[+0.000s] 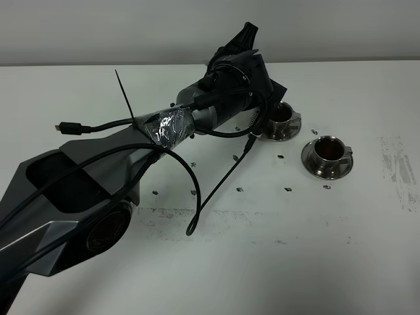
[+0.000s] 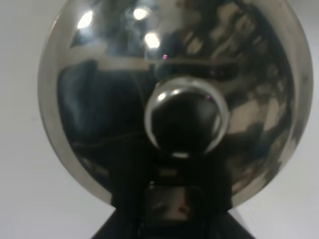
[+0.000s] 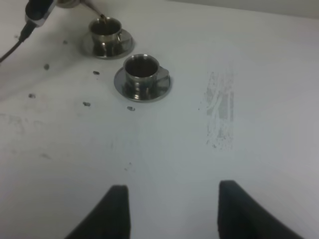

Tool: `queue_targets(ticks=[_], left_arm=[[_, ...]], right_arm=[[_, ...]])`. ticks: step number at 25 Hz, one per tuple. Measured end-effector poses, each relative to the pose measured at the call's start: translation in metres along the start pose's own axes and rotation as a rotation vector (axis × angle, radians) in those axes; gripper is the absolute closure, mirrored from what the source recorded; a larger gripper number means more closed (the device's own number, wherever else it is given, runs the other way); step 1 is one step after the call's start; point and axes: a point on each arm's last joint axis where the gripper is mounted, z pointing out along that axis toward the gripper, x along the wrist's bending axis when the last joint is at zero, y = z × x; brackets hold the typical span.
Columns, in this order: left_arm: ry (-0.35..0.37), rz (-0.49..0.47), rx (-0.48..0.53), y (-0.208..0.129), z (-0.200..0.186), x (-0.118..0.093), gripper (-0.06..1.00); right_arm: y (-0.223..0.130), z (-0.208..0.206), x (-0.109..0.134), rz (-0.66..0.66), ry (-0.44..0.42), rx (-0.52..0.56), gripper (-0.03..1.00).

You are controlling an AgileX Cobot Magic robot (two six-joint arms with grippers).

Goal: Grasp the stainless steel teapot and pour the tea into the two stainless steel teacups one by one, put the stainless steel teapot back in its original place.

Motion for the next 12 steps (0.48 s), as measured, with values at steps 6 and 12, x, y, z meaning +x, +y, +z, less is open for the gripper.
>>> queue_targets(ticks=[6,12], left_arm=[[-0.065,-0.058,-0.035,-0.001,0.003,-0.006,0.76],[-0.113,-0.17,-0.094,-0.017,-0.005,0.0,0.76]], right_arm=[[0.0,0.0,0.0,0.0,0.0,0.0,0.55],[0.0,0.0,0.0,0.001,0.0,0.0,0.55]])
